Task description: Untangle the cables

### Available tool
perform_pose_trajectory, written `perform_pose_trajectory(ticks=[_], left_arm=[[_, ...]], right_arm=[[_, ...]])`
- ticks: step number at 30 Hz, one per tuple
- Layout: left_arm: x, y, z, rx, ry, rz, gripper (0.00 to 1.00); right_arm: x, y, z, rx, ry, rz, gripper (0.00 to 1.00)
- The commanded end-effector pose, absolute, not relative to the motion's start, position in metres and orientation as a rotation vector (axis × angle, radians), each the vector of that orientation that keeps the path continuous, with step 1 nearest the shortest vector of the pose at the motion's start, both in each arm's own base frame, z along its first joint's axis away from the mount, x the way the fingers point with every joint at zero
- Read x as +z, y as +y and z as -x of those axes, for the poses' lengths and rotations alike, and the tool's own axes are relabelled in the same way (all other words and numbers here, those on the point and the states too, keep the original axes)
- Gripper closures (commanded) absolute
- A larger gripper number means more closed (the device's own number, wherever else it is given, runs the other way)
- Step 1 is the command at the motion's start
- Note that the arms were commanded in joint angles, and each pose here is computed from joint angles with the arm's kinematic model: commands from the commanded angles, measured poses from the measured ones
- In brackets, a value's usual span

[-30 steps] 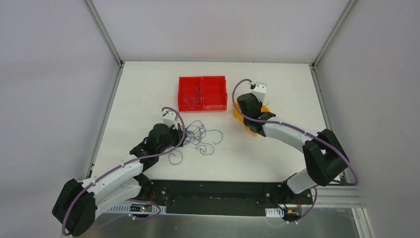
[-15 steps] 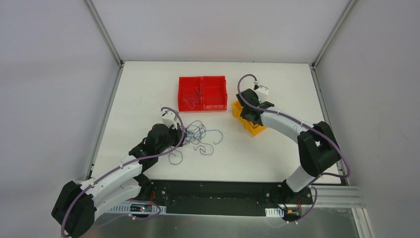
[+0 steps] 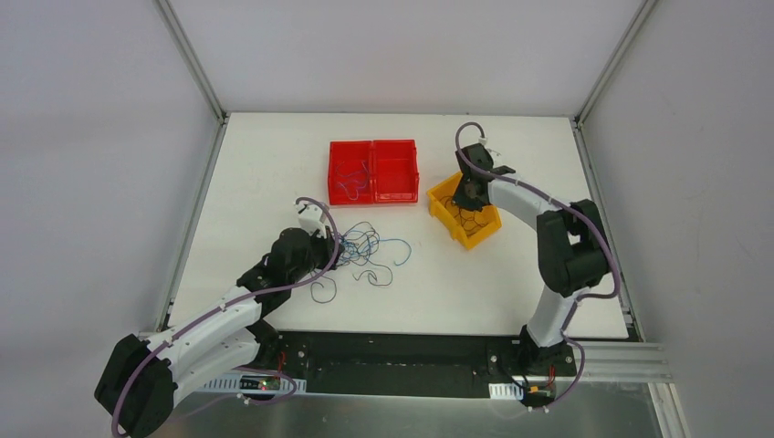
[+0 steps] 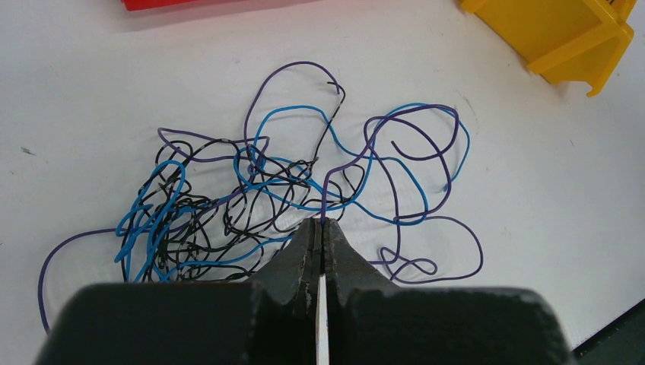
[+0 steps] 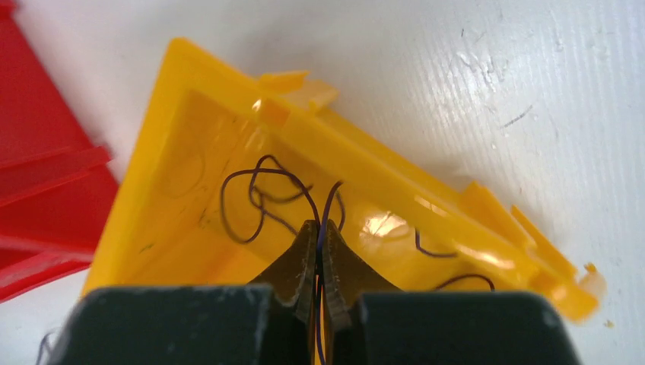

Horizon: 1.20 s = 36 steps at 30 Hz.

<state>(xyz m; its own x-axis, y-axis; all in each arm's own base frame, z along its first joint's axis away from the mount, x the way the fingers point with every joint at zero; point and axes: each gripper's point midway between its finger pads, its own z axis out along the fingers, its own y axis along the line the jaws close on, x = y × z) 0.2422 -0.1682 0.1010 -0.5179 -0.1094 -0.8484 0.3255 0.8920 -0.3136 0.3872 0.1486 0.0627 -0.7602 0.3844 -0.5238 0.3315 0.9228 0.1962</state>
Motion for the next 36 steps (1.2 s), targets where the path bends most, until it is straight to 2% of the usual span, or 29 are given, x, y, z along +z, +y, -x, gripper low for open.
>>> perform_pose_trajectory(ticks=[1,7,16,20,23,24,25,26,28,34,36], left_arm=[[0.104,-0.17,-0.245,-0.553,2.02,-0.169,1.0],[0.105,-0.175,-0.244,-0.579,2.012,-0.196,1.0],[0.108,-0.186,-0.242,-0.64,1.99,-0.25,1.0],[0.107,-0.19,-0.241,-0.656,1.99,-0.271,1.0],[0.107,-0.194,-0.24,-0.676,1.986,-0.291,1.0],[0.108,-0.195,-0.24,-0.68,1.983,-0.299,1.0],[0.108,-0.196,-0.239,-0.688,1.981,-0.308,1.0],[0.109,-0.198,-0.238,-0.698,1.977,-0.315,1.0],[0.109,-0.2,-0.236,-0.715,1.973,-0.329,1.0],[0.118,-0.21,-0.23,-0.787,1.974,-0.356,1.0],[0.124,-0.215,-0.229,-0.809,1.979,-0.358,1.0]], right_arm=[[0.042,0.146,-0.39,0.125,2.613,-0.471,1.0],[0.054,0.147,-0.391,0.143,2.599,-0.447,0.99],[0.12,0.142,-0.387,0.162,2.491,-0.343,0.81],[0.144,0.145,-0.379,0.182,2.458,-0.288,0.7],[0.161,0.146,-0.373,0.208,2.431,-0.251,0.67],[0.166,0.148,-0.37,0.225,2.427,-0.233,0.63],[0.169,0.15,-0.365,0.242,2.427,-0.21,0.56],[0.172,0.151,-0.361,0.254,2.422,-0.194,0.42],[0.176,0.154,-0.352,0.29,2.408,-0.159,0.26],[0.191,0.152,-0.326,0.373,2.345,-0.133,0.1],[0.194,0.156,-0.316,0.419,2.34,-0.114,0.07]])
